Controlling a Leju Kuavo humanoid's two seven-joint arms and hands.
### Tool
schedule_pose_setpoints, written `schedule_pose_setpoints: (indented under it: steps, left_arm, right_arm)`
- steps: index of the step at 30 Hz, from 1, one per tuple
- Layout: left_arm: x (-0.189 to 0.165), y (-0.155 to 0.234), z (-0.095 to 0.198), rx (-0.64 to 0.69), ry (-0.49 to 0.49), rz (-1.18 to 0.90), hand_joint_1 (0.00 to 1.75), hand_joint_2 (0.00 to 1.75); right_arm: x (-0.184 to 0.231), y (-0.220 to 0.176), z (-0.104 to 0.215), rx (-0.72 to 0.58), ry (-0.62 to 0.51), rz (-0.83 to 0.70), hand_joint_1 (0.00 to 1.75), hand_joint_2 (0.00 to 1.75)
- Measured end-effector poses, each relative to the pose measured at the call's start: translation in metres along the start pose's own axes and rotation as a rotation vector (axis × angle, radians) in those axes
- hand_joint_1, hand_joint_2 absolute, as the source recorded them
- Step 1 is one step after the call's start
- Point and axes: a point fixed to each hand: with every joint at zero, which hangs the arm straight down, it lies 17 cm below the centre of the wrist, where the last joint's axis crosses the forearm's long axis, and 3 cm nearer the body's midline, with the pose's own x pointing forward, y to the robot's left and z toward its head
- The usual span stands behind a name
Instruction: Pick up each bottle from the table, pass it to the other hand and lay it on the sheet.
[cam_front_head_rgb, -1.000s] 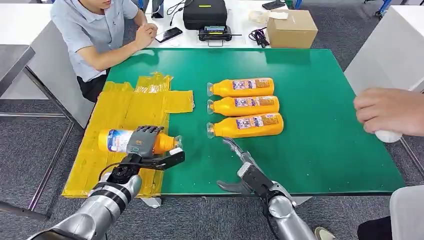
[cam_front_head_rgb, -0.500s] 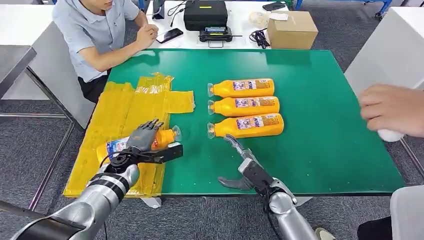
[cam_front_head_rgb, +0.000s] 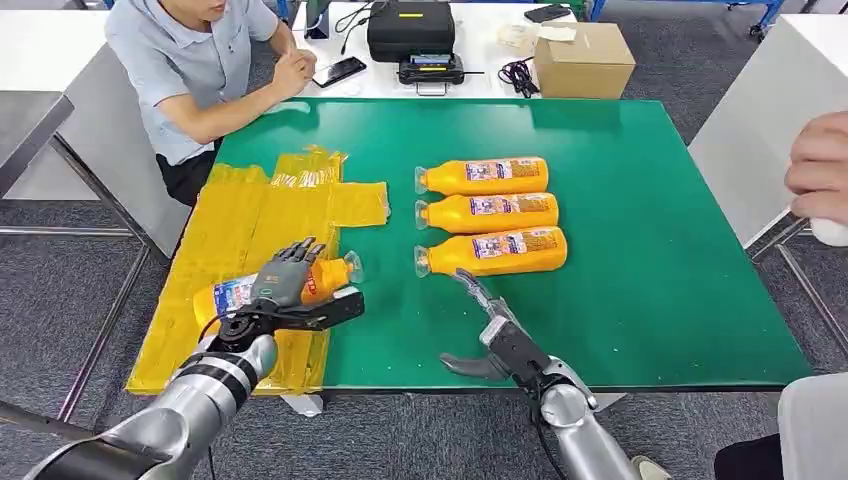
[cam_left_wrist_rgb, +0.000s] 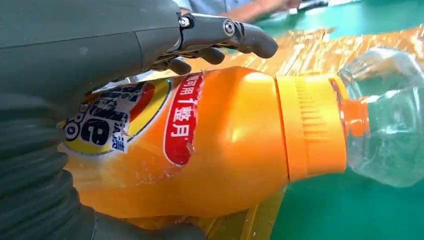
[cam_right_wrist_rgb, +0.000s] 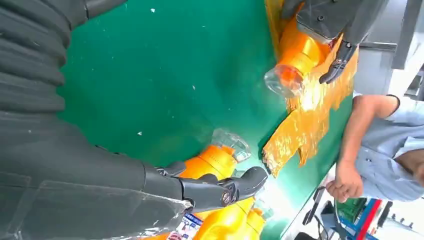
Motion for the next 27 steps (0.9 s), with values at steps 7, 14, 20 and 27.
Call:
schedule_pose_setpoints:
  steps: [7,14,20,27]
  left_arm:
    - [0.003,0.001,0.001,0.013,-0.008,0.002,0.0,1.75]
    - [0.057,0.059,0.016,0.348,-0.164,0.047,0.0,1.75]
    - [0.078,0.077,0.029,0.425,-0.246,0.043,0.0,1.75]
    - [0.109,0.122,0.05,0.571,-0.351,0.054,0.0,1.75]
  right_arm:
    - [-0.002,-0.001,0.002,-0.005,0.004,-0.001,0.0,1.75]
    - [-0.003,-0.001,0.006,-0.025,-0.007,-0.006,0.0,1.75]
    - [-0.004,-0.002,0.008,-0.037,-0.009,-0.004,0.0,1.75]
    - [0.01,-0.018,0.006,-0.141,-0.069,-0.019,0.0,1.75]
